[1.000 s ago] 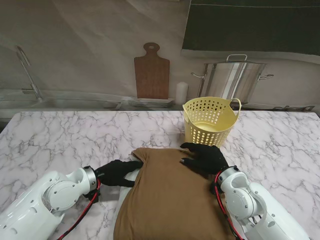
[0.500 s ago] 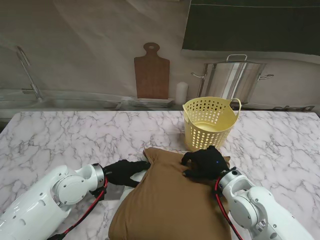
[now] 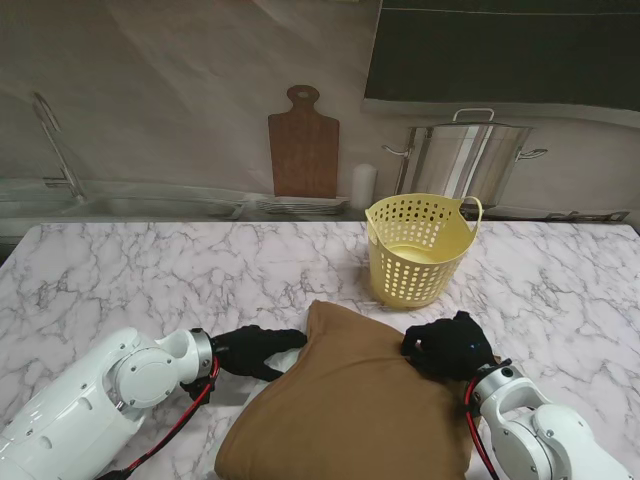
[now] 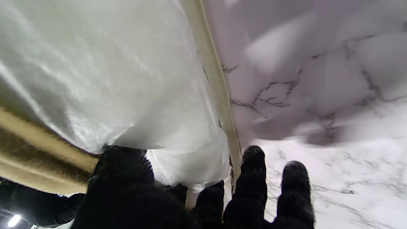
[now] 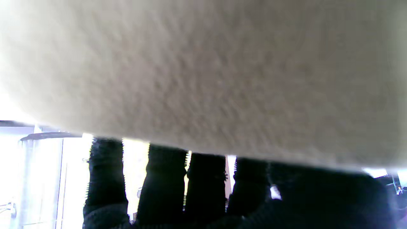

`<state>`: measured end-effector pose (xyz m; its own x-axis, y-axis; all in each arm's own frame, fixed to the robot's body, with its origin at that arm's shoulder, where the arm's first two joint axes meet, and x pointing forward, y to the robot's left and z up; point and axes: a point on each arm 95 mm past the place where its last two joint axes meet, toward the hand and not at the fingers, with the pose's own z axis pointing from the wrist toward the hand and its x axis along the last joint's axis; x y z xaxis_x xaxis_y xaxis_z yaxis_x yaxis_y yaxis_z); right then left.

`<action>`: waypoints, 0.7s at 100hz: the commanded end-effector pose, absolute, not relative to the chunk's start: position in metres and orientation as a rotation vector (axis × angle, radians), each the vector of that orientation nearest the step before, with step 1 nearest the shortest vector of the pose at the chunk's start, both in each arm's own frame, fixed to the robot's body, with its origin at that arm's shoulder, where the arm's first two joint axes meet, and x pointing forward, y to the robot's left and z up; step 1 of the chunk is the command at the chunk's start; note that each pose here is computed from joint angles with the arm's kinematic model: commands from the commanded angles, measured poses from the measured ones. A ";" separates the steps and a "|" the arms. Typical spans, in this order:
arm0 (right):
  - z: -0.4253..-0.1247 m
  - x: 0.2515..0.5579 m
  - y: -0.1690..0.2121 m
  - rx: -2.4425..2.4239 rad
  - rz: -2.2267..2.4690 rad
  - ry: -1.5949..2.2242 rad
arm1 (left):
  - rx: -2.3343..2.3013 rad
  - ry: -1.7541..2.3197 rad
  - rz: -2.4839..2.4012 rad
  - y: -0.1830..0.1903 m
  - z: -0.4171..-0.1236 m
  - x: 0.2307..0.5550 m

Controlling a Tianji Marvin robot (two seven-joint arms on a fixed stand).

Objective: Remove the pillowcase from the pillow and put it in the laundry basket

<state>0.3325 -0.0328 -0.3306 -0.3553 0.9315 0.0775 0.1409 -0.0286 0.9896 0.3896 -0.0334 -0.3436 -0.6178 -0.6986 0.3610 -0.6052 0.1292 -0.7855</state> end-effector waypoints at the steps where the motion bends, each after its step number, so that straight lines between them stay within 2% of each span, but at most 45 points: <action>1: -0.344 0.328 -0.035 1.185 1.425 1.591 | -1.350 2.333 -1.462 -0.031 -0.354 0.384; 29: -0.344 0.342 -0.012 1.185 1.510 1.614 | -1.346 2.239 -1.579 -0.037 -0.340 0.379; 55: -0.342 0.348 -0.005 1.191 1.528 1.623 | -1.332 2.067 -1.798 -0.042 -0.312 0.373; 70: -0.343 0.351 -0.002 1.204 1.535 1.624 | -1.318 2.077 -1.853 -0.052 -0.307 0.371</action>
